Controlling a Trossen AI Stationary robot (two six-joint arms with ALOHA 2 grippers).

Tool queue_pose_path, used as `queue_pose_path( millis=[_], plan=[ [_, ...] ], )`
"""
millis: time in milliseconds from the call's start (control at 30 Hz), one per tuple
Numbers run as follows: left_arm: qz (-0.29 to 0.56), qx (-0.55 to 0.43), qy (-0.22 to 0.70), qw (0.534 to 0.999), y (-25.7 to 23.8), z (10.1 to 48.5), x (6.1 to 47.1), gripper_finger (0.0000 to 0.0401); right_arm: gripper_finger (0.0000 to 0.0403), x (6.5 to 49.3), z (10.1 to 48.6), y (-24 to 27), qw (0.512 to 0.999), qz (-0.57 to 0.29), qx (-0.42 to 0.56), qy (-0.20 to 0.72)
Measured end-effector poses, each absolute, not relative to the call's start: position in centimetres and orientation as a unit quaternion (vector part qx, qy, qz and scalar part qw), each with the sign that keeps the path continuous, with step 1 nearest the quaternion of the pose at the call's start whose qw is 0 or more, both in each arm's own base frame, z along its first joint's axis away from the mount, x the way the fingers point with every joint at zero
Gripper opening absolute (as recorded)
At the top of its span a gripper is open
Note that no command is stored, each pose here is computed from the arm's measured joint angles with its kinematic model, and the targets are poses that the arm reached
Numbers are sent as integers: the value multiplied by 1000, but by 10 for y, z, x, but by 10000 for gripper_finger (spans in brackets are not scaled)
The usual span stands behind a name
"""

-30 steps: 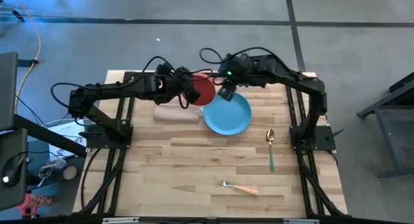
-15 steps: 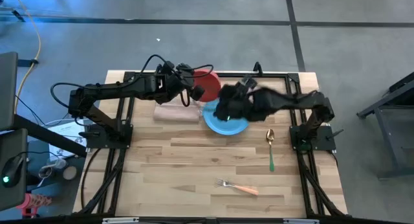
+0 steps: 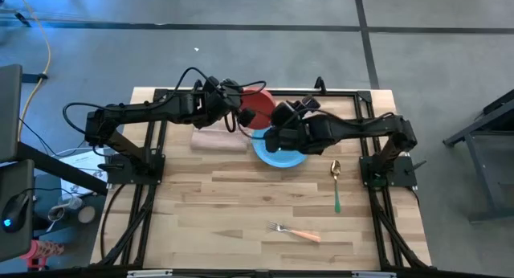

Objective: Set table place
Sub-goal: Stack the orange bowl on top of the blue plate

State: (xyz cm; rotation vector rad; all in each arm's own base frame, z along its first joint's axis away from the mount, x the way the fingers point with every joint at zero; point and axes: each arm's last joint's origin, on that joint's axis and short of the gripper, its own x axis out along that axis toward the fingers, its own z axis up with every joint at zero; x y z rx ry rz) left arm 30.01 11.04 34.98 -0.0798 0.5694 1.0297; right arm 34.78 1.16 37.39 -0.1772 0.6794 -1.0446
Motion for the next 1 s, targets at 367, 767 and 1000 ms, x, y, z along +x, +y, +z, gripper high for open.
queue_pose_path(
  millis=[367, 767, 1000],
  plan=[
    [480, -35, 270, 834, 110, 350, 301, 0, 185, 361, 381, 9, 844, -450, -42, 289],
    [477, -34, 273, 835, 110, 350, 301, 0, 185, 366, 355, -5, 840, -437, -35, 321],
    [482, -29, 283, 829, 111, 348, 299, 0, 175, 374, 344, -28, 848, -422, -34, 320]
  ],
)
